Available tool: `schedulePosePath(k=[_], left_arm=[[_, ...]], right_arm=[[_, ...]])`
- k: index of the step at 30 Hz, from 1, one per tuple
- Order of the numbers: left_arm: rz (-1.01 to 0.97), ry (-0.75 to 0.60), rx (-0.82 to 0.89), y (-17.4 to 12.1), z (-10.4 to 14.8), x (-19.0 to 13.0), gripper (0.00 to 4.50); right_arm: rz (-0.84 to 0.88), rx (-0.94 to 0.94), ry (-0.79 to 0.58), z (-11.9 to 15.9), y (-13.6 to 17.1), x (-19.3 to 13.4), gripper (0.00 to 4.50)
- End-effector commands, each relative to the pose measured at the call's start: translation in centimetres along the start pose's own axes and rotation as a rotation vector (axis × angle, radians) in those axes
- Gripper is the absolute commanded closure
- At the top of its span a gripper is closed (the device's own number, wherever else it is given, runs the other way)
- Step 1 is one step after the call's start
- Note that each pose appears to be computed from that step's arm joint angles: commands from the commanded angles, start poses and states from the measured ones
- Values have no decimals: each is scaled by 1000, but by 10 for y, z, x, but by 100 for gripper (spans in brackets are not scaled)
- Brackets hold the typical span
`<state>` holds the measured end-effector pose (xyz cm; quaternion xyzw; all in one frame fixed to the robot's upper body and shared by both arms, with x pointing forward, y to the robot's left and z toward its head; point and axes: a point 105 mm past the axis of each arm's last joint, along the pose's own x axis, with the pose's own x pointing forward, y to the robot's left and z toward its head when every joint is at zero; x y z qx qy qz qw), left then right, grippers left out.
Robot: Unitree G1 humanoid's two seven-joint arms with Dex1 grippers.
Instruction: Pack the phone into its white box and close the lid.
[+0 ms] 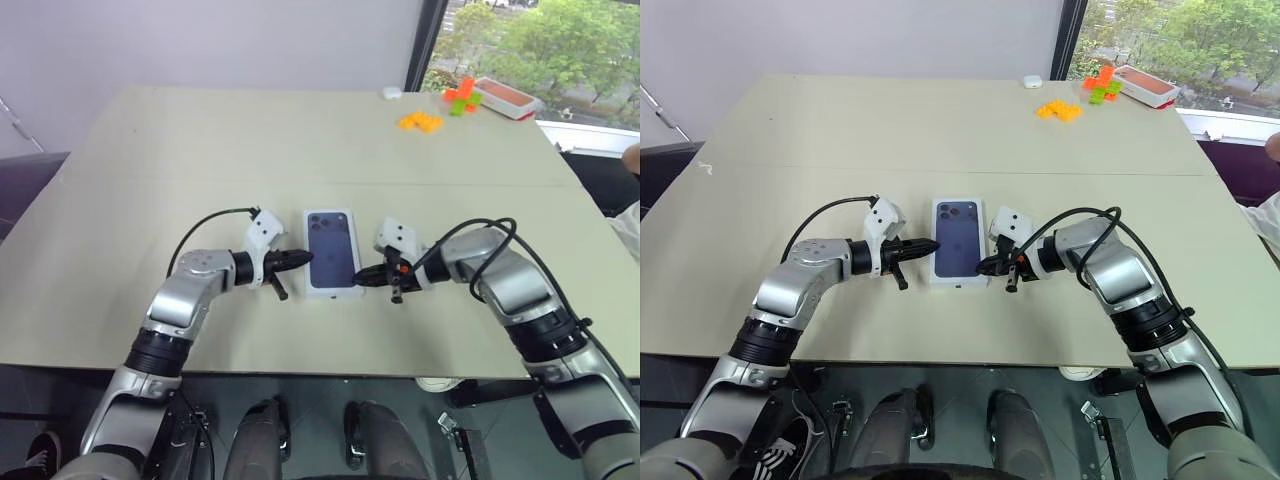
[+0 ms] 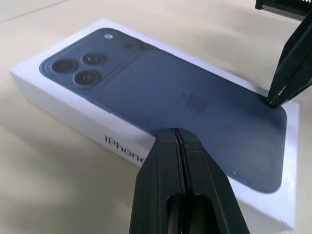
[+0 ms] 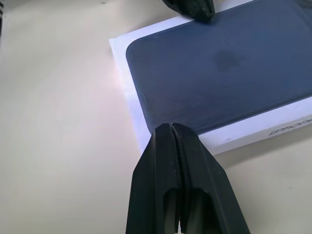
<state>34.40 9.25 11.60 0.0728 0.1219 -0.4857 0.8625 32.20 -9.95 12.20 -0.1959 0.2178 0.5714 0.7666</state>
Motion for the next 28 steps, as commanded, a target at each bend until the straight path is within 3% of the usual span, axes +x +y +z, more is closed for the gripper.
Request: schedulePosePath(k=[1, 3, 5, 7, 13, 19, 28], left_arm=[[44, -59, -40, 11, 10, -16, 450], [55, -102, -72, 17, 19, -25, 450], [78, -165, -26, 23, 32, -42, 395], [108, -185, 10, 30, 38, -64, 316], [191, -204, 29, 47, 39, -109, 8], [230, -160, 48, 47, 22, -143, 3], [293, -127, 36, 44, 4, -166, 3]], right_arm=[[-68, 56, -102, 13, -15, -4, 444], [-93, 111, -177, 24, -24, -11, 444], [-140, 112, -252, 35, -35, -21, 394], [-182, 108, -311, 38, -43, -35, 312], [-259, 80, -361, 30, -54, -60, 3], [-257, 3, -391, 24, -49, -88, 0], [-254, -44, -347, 4, -49, -107, 0]])
